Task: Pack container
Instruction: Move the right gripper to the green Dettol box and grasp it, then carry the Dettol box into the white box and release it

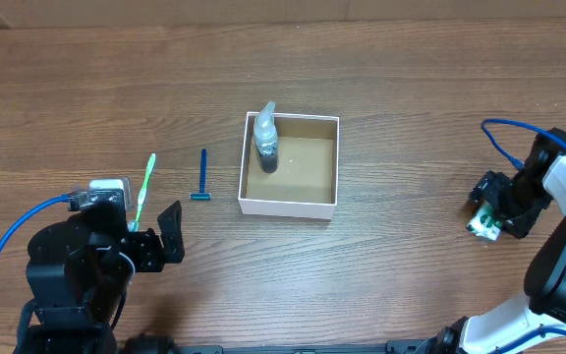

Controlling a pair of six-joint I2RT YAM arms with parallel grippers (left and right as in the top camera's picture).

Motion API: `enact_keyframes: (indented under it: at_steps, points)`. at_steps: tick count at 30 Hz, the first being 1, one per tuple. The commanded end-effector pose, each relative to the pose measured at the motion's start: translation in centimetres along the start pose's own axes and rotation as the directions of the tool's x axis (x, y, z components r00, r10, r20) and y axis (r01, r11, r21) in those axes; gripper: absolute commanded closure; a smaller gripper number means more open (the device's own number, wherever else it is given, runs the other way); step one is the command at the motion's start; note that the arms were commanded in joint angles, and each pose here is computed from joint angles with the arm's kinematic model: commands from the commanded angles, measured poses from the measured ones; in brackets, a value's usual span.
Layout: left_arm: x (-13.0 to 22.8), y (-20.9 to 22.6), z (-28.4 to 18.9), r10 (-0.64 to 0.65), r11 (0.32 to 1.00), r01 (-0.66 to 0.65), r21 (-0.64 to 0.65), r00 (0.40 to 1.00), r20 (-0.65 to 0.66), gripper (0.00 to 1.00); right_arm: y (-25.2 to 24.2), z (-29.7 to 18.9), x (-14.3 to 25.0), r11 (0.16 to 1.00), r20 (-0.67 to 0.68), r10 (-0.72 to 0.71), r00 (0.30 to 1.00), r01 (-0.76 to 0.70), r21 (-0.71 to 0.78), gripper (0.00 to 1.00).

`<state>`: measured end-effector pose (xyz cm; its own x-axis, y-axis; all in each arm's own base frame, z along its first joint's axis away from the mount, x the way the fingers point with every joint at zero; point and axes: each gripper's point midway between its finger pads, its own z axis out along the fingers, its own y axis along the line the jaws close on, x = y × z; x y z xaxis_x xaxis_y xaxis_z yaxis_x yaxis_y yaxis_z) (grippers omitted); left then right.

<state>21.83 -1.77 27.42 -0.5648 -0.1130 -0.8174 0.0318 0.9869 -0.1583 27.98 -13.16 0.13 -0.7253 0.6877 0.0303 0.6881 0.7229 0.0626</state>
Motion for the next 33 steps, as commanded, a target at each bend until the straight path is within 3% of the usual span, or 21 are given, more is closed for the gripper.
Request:
enact_keyframes:
  at_steps: [1, 4, 6, 7, 8, 11, 14, 17, 20, 22, 26, 28, 31, 32, 33]
  points:
    - [-0.9, -0.4, -0.6, 0.003, 1.0, -0.003, 0.017, 1.0, 0.027, 0.0, 0.3, 0.7, 0.3, 1.0, -0.025, -0.001, 1.0, 0.001, -0.017, 0.37]
    - [-0.9, -0.4, -0.6, 0.003, 1.0, -0.003, 0.017, 1.0, 0.027, 0.0, 0.3, 0.7, 0.3, 1.0, -0.024, -0.001, 1.0, 0.001, -0.018, 0.46]
    - [-0.9, -0.4, -0.6, 0.003, 1.0, -0.004, 0.017, 1.0, 0.027, 0.0, 0.3, 0.7, 0.2, 1.0, -0.022, 0.007, 1.0, -0.007, -0.019, 0.67]
    - [-0.9, -0.4, -0.6, 0.003, 1.0, -0.004, 0.017, 1.0, 0.027, 0.0, 0.3, 0.7, 0.2, 1.0, -0.021, 0.007, 1.0, -0.007, -0.019, 0.69]
    - [-0.9, -0.4, -0.6, 0.003, 1.0, -0.004, 0.017, 1.0, 0.028, 0.0, 0.4, 0.6, 0.1, 1.0, -0.019, 0.006, 1.0, -0.007, -0.02, 0.82]
    - [-0.9, -0.4, -0.6, 0.004, 1.0, -0.004, 0.016, 1.0, 0.028, 0.0, 0.7, -0.8, -0.4, 1.0, -0.023, 0.007, 1.0, -0.008, -0.021, 0.96]
    - [-0.9, -0.4, -0.6, 0.004, 1.0, -0.004, 0.016, 1.0, 0.028, 0.0, 3.0, -5.0, -1.8, 0.998, 0.048, -0.049, 0.998, 0.051, -0.043, 0.96]
    - [-0.9, -0.4, -0.6, 0.004, 1.0, -0.004, 0.016, 1.0, 0.028, 0.0, 8.7, -12.5, -2.0, 0.971, 0.247, -0.193, 0.95, 0.221, -0.093, 0.96]
    - [-0.9, -0.4, -0.6, 0.003, 1.0, -0.004, 0.017, 1.0, 0.028, 0.0, 16.2, -19.6, 2.0, 0.879, 0.432, -0.366, 0.824, 0.459, -0.13, 0.96]
    - [-0.9, -0.4, -0.6, 0.003, 1.0, -0.003, 0.017, 1.0, 0.028, 0.0, 21.6, -21.8, 6.6, 0.771, 0.506, -0.477, 0.719, 0.618, -0.151, 0.96]
    - [-0.9, -0.4, -0.6, 0.003, 1.0, -0.004, 0.017, 1.0, 0.028, 0.0, 31.5, -19.8, 16.3, 0.536, 0.548, -0.646, 0.531, 0.827, -0.169, 0.96]
    - [-0.9, -0.4, -0.6, 0.003, 1.0, -0.004, 0.017, 1.0, 0.027, 0.0, 33.9, -15.1, 17.9, 0.502, 0.483, -0.712, 0.509, 0.851, -0.157, 0.96]
    - [-0.9, -0.4, -0.6, 0.003, 1.0, -0.004, 0.017, 1.0, 0.027, 0.0, 34.2, -9.5, 17.7, 0.521, 0.37, -0.763, 0.529, 0.843, -0.133, 0.95]
    - [-0.9, -0.4, -0.6, 0.003, 1.0, -0.003, 0.017, 1.0, 0.026, 0.0, 34.2, -8.9, 17.7, 0.523, 0.358, -0.768, 0.531, 0.843, -0.129, 0.92]
    - [-0.8, -0.4, -0.6, 0.003, 1.0, -0.003, 0.017, 1.0, 0.026, 0.0, 34.4, -8.7, 17.6, 0.52, 0.361, -0.769, 0.528, 0.844, -0.129, 0.66]
